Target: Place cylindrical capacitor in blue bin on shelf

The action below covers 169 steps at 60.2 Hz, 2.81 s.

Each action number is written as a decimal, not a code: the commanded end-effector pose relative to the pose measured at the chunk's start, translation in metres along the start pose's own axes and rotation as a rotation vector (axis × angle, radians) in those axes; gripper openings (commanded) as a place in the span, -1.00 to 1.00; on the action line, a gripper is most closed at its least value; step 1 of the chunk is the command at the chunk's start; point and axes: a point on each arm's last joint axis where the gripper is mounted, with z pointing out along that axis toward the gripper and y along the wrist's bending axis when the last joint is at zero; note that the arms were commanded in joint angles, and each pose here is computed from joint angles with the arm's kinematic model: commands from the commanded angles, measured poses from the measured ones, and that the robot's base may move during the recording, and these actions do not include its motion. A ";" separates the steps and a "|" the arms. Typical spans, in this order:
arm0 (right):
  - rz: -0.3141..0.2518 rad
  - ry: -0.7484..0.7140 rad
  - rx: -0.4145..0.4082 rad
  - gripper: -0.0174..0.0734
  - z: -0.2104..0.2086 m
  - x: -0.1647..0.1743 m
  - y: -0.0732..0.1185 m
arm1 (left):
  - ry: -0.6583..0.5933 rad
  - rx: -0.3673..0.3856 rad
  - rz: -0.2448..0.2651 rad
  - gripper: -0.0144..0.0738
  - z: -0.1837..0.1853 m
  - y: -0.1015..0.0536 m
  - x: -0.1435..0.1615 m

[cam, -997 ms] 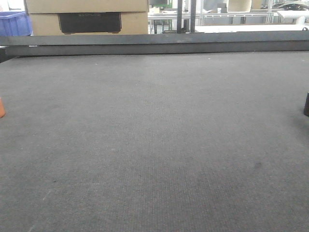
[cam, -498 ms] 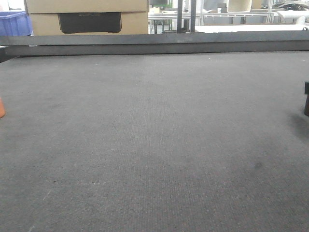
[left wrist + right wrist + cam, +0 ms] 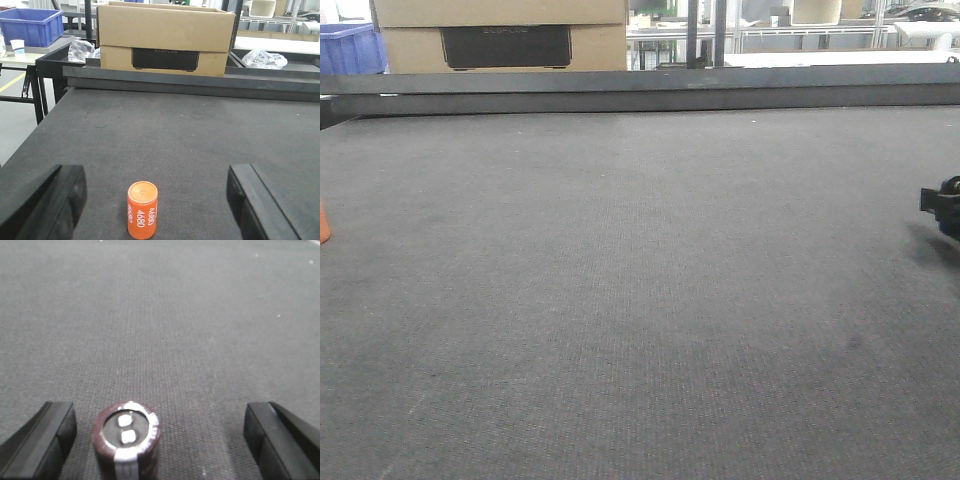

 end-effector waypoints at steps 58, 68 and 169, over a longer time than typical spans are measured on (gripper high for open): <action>0.053 -0.178 -0.005 -0.90 -0.019 -0.062 -0.003 | 0.034 0.005 -0.001 0.41 0.004 0.000 0.010; 0.053 -0.174 -0.035 -0.90 -0.053 -0.098 -0.003 | 0.053 0.006 0.000 0.41 0.013 0.001 0.041; 0.002 -0.335 -0.077 -0.90 -0.156 -0.157 -0.009 | 0.257 -0.013 -0.026 0.41 0.249 0.004 0.174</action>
